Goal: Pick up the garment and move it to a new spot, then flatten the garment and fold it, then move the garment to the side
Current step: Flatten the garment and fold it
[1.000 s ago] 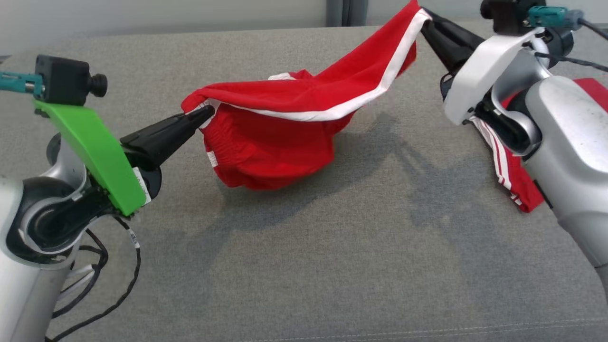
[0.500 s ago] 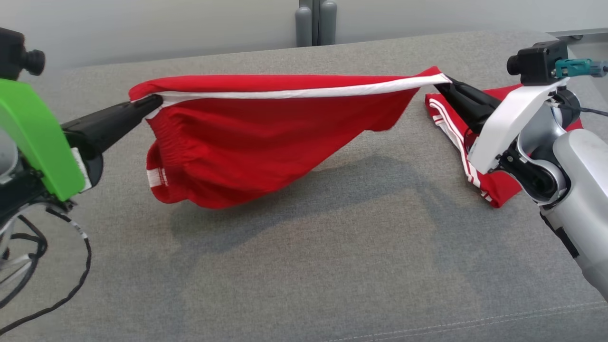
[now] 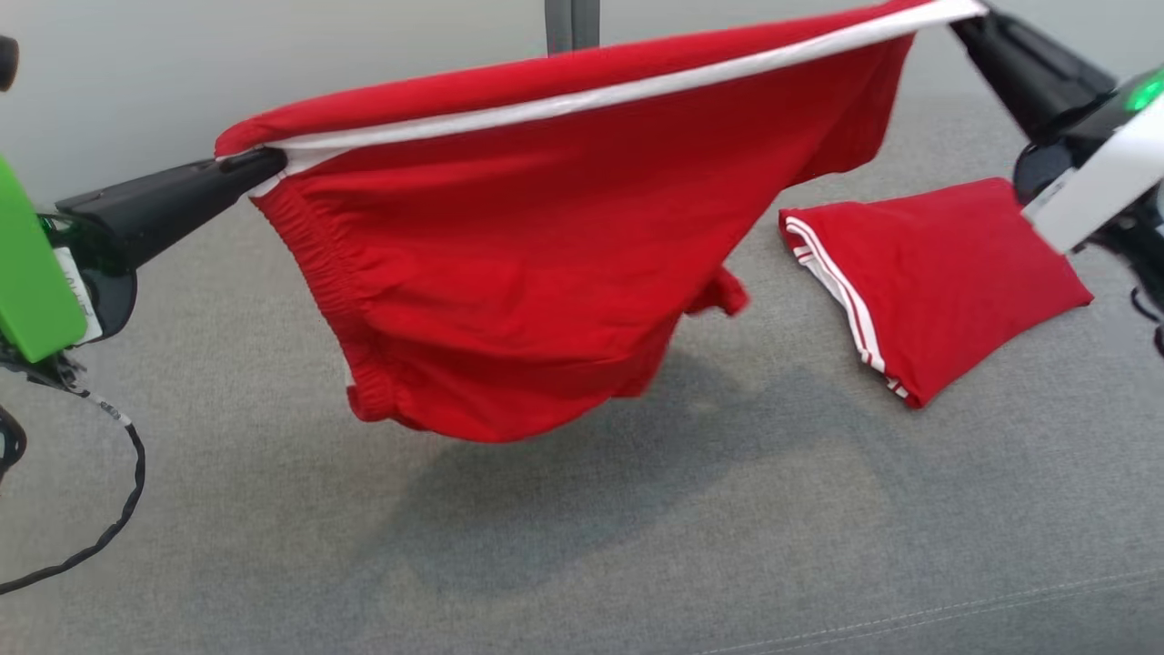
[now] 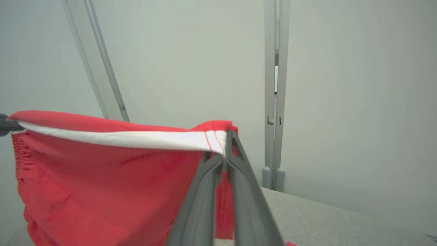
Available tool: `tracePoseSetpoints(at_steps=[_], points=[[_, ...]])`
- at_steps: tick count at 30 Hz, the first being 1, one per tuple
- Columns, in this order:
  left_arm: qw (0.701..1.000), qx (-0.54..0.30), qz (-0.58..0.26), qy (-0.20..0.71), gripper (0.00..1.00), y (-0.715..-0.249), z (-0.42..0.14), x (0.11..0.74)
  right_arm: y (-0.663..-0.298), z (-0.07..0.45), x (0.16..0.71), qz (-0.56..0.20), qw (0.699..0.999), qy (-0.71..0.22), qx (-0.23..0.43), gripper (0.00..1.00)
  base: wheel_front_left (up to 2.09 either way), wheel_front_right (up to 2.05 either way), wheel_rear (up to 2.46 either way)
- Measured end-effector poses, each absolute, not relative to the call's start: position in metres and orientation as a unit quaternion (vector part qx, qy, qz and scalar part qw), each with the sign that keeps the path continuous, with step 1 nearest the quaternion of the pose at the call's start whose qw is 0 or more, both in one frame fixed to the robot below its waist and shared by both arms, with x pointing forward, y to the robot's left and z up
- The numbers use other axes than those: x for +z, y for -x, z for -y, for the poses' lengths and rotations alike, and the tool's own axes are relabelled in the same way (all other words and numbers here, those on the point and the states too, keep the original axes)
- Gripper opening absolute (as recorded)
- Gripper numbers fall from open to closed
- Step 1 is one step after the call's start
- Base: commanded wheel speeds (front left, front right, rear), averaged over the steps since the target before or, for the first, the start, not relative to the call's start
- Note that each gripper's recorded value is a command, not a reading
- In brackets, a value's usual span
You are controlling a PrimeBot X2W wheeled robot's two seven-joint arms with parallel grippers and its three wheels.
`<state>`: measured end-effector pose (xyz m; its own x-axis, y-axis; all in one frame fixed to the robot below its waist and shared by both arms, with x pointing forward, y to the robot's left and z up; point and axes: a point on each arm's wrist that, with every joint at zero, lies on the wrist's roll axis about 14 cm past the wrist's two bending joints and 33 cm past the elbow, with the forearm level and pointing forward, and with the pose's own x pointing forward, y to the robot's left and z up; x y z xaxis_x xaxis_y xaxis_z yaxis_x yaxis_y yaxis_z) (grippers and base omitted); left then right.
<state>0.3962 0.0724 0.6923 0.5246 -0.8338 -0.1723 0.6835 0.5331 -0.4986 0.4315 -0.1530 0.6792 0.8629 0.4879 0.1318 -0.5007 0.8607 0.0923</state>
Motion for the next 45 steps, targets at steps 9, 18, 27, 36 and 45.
tracePoseSetpoints(at_steps=[9,18,27,36,45], points=[[0.779,-0.566,-0.188,0.196,0.0,-0.337,-0.037,0.738,-0.386,0.159,0.745,0.115,0.944,-0.089,0.296,0.0,0.0,0.0,0.0],[0.802,-0.515,-0.217,0.21,0.0,-0.374,-0.057,0.714,-0.402,0.161,0.703,0.03,0.948,-0.147,0.282,0.0,0.0,0.0,0.0],[0.876,-0.334,-0.297,0.179,0.0,-0.461,-0.097,0.602,-0.467,0.101,0.642,-0.05,0.937,-0.224,0.264,0.0,0.0,0.0,0.0],[0.898,-0.381,0.061,0.213,0.0,-0.526,-0.049,0.736,-0.541,0.116,0.782,0.245,0.929,-0.204,0.19,0.0,0.0,0.0,0.0],[0.887,-0.381,-0.074,0.25,0.0,-0.513,-0.035,0.57,-0.533,0.117,0.539,-0.002,0.965,-0.223,0.136,0.0,0.0,0.0,0.0]])
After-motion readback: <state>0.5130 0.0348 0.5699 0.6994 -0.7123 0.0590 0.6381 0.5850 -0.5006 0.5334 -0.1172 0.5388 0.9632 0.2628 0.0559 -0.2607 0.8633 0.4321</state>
